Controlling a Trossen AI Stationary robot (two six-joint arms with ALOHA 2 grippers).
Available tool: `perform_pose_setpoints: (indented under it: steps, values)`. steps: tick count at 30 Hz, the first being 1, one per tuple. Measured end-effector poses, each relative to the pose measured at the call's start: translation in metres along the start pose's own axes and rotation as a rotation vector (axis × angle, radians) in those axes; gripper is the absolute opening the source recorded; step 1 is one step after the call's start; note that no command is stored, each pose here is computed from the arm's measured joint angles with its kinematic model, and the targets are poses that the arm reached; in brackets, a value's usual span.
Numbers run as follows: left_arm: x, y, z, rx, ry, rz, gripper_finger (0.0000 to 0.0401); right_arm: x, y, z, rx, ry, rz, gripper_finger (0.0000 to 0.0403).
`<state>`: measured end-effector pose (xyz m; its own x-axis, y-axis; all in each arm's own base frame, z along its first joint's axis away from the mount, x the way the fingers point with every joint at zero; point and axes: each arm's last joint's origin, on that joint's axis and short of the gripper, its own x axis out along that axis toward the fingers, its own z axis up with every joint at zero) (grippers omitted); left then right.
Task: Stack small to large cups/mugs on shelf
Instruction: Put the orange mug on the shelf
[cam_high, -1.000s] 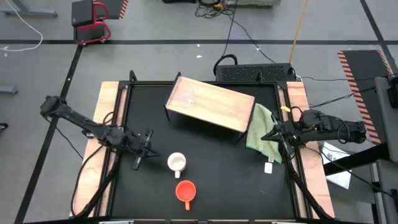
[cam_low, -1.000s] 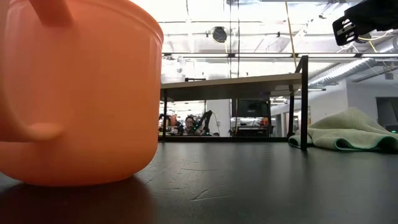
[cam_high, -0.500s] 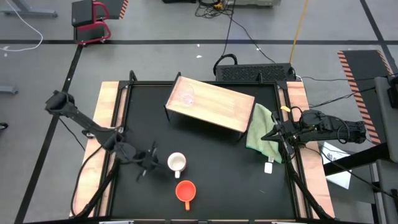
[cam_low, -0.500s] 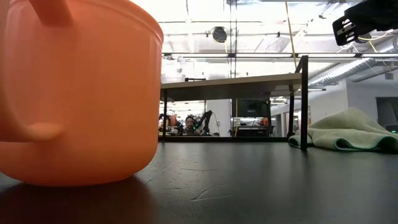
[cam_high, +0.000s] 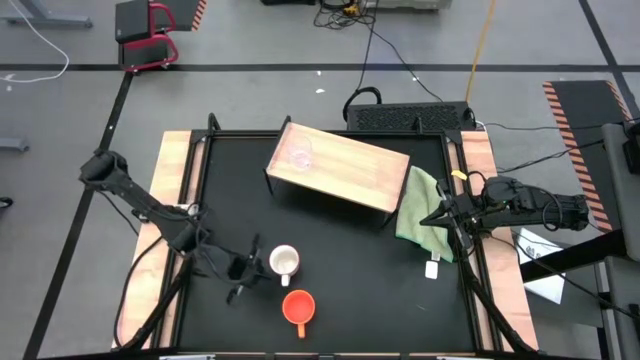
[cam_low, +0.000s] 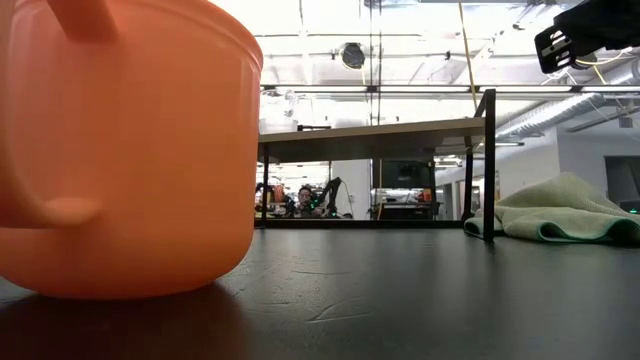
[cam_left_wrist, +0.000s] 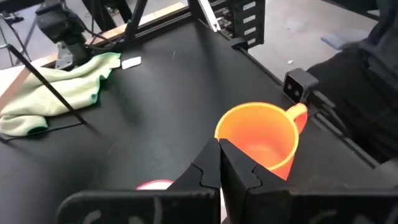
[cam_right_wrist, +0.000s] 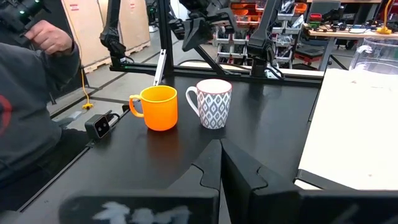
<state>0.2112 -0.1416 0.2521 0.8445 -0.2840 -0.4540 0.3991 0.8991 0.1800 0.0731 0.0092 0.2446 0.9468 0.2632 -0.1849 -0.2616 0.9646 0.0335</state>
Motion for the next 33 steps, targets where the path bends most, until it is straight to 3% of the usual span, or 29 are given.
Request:
perform_pose_setpoints:
  steps: [13,24,33]
  values:
    - [0.018,-0.011,0.020,-0.014,0.037,-0.054,0.0004,0.000,0.000,0.000,0.002,0.000,0.000,0.0000]
    - [0.037,0.014,0.033,-0.061,0.119,-0.006,0.0003,0.000,0.000,0.000,0.003,0.000,0.000,0.0000]
    - [0.053,0.016,0.057,-0.023,0.166,-0.139,0.0021,0.000,0.000,0.000,0.003,0.000,0.000,0.0000]
